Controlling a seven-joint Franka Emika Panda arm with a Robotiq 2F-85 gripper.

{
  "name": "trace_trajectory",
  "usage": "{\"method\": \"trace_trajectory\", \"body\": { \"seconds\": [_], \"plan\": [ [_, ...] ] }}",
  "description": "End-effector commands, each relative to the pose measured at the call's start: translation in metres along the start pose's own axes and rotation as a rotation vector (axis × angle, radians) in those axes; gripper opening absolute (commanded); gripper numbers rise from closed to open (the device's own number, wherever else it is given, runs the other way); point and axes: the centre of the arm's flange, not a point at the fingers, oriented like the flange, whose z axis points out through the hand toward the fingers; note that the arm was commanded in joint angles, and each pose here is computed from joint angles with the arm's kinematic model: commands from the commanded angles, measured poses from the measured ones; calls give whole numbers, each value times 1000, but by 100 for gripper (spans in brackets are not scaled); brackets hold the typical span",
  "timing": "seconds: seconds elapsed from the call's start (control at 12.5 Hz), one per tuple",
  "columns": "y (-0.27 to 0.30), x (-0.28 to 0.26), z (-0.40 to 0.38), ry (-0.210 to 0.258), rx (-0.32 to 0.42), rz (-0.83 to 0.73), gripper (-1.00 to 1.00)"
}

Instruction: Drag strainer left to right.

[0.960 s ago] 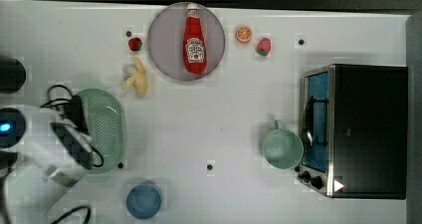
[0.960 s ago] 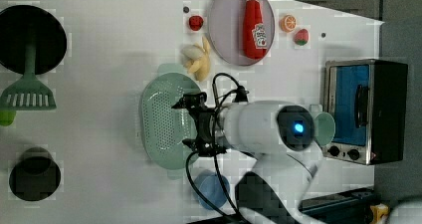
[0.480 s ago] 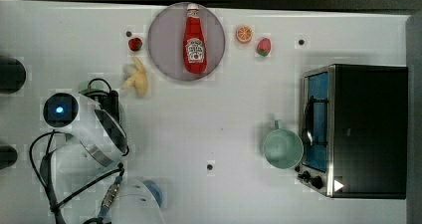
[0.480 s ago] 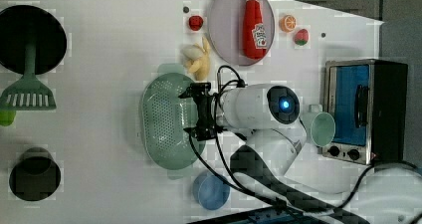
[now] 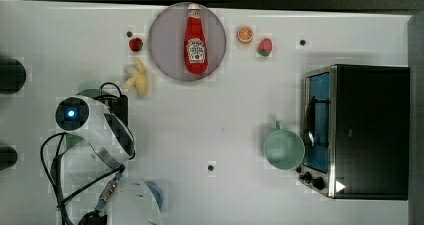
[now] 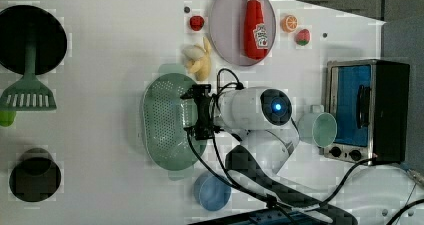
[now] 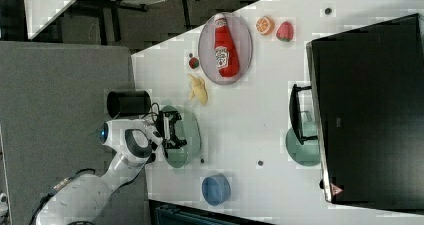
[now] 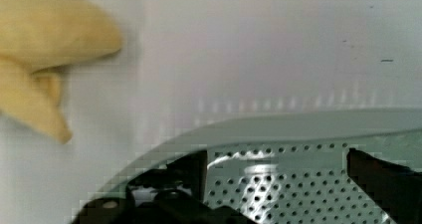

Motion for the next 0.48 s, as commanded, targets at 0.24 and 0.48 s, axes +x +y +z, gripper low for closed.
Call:
{"method": "trace_trajectory", "body": {
  "seconds": [0.24,0.48],
  "plan": [
    [-9,11,-6,9,25,31,100],
    [-16,28,-7,11,25,61,100]
  ]
}}
